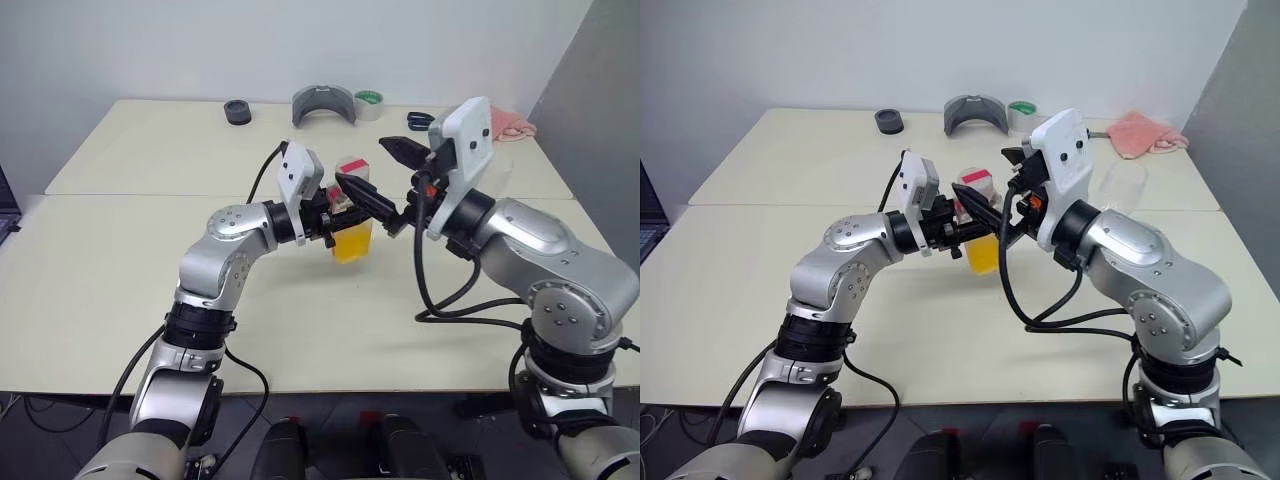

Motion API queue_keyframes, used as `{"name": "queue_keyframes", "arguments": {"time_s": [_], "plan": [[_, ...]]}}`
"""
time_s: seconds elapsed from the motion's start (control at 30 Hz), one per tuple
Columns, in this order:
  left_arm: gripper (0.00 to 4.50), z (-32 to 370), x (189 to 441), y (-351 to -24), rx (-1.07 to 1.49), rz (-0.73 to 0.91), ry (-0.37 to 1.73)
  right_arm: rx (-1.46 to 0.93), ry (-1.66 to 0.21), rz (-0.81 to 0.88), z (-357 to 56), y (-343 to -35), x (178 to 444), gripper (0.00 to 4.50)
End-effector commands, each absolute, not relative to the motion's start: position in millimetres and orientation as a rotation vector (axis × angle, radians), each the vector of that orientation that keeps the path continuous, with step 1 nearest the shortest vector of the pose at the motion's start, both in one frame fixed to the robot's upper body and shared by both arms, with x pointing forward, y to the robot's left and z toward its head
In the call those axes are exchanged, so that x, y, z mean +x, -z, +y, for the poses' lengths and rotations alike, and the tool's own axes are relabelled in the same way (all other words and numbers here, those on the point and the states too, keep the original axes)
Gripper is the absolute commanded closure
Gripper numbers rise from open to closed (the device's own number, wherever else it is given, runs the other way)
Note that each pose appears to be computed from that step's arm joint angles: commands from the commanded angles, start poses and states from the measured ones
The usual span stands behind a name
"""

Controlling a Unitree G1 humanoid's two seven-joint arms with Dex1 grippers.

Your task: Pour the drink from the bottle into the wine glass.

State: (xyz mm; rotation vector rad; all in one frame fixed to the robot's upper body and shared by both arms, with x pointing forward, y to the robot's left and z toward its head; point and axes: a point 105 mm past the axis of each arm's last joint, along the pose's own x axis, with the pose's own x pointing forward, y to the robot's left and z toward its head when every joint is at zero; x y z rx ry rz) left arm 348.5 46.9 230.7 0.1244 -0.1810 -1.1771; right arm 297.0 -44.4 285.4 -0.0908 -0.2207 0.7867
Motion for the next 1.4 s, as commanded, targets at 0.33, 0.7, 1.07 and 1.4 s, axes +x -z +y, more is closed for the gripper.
{"name": "queue_keyframes", "arguments": {"time_s": [0.33, 0.7, 1.07, 1.4], "plan": [[2.73, 38, 338, -248, 0.155, -0.262, 1.224, -0.054, -0.790, -0.208, -43, -285, 297, 0.03], [2.73, 44, 331, -243, 0.151, -0.245, 1.211, -0.037, -0.832, -0.248, -38, -298, 299, 2.60], [2.73, 47, 301, -245, 0.101, -0.213, 1.355, -0.055, -1.181, -0.255, -34, -304, 272, 2.63], [2.73, 44, 265, -272, 0.062, -0.195, 1.579, -0.188, -1.648, -0.235, -14, -304, 272, 2.63]]}}
